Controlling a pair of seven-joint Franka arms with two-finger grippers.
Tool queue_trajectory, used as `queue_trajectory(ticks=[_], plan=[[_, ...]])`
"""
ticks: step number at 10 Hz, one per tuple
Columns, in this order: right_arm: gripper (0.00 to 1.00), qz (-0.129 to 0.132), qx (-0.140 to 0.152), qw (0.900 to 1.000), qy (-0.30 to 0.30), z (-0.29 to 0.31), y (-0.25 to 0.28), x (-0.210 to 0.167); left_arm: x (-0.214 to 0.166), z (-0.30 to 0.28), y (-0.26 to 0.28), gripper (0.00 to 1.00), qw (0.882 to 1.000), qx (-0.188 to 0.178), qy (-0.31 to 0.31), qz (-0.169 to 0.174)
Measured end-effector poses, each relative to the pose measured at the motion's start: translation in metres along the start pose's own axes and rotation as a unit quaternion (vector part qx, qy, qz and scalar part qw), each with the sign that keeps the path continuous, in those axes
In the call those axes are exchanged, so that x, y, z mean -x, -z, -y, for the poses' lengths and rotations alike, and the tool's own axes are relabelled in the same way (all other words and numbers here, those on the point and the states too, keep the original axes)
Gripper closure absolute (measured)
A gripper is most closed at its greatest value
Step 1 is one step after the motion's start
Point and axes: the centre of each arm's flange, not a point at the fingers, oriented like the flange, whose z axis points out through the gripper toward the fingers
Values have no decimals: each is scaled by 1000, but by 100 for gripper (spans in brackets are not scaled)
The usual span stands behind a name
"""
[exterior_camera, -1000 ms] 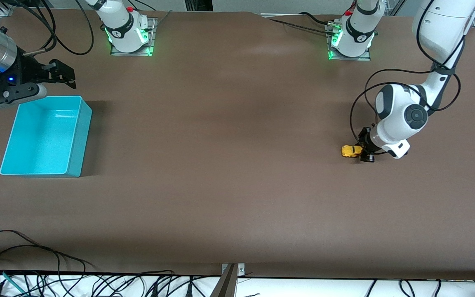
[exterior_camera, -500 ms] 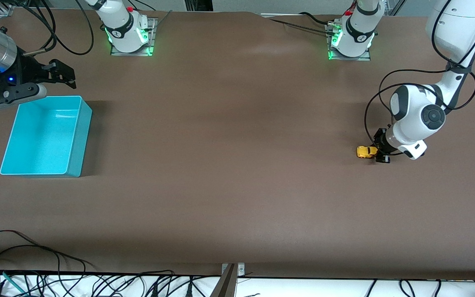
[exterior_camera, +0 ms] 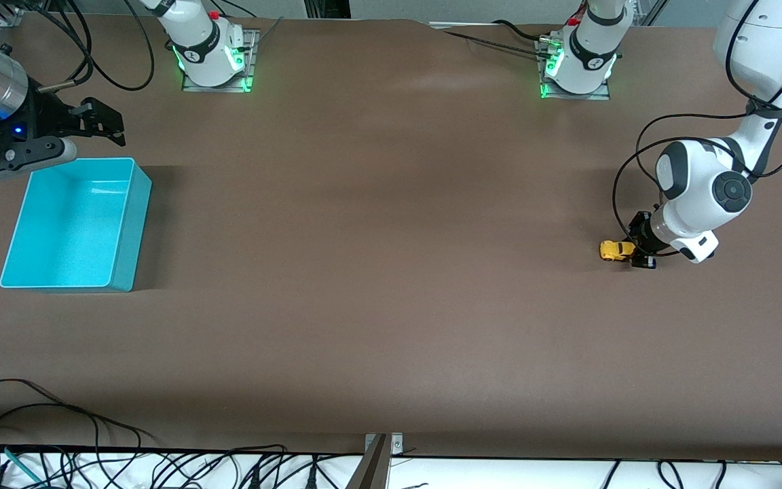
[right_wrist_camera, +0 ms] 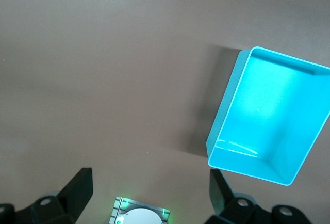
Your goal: Wind up and store yellow beetle car
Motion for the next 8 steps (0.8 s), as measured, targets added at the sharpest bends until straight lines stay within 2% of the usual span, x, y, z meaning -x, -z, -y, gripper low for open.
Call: queue_trajectory(ticks=[8], plan=[[0, 0, 0, 1000, 0, 0, 0, 0, 0, 0, 0, 55, 1000, 0, 6, 0]])
